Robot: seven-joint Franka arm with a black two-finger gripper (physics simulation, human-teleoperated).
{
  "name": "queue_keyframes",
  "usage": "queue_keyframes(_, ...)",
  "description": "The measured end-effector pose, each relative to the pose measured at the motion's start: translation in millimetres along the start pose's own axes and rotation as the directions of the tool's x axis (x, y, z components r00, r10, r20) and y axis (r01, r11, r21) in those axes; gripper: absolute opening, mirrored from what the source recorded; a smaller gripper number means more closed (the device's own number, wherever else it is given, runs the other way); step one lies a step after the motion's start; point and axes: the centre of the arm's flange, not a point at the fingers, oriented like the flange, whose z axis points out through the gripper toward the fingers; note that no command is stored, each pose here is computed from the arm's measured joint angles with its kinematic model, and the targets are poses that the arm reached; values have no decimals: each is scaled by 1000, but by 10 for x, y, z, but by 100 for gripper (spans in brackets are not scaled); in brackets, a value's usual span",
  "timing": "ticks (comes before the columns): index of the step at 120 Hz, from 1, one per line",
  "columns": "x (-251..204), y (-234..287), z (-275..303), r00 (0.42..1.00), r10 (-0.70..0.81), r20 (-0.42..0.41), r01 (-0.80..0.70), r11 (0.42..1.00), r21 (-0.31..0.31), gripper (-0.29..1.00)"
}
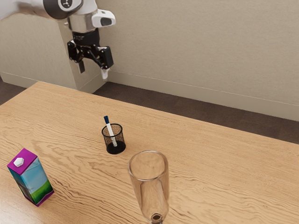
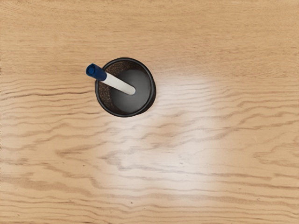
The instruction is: Take the marker out of the pen holder and place it to the left of the pen holder.
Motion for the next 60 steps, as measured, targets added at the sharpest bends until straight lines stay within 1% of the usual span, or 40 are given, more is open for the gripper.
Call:
queue_keyframes(13,2,41,-32,1000,-1,3,1,1000,2,70)
queue_keyframes(19,95,63,8,1000,-2,7,2,1000,4,70)
queue_keyframes(22,214,83,127,1000,-3,25,3,1000,7,70)
queue_keyframes(30,655,156,807,993,-6,122,3,1000,22,70)
queue_keyframes(34,783,177,1044,989,-8,150,4,1000,26,70)
queue_keyframes(47,964,234,1462,981,-10,192,7,1000,16,70)
queue_keyframes(60,1028,276,1640,980,-11,198,12,1000,-5,70)
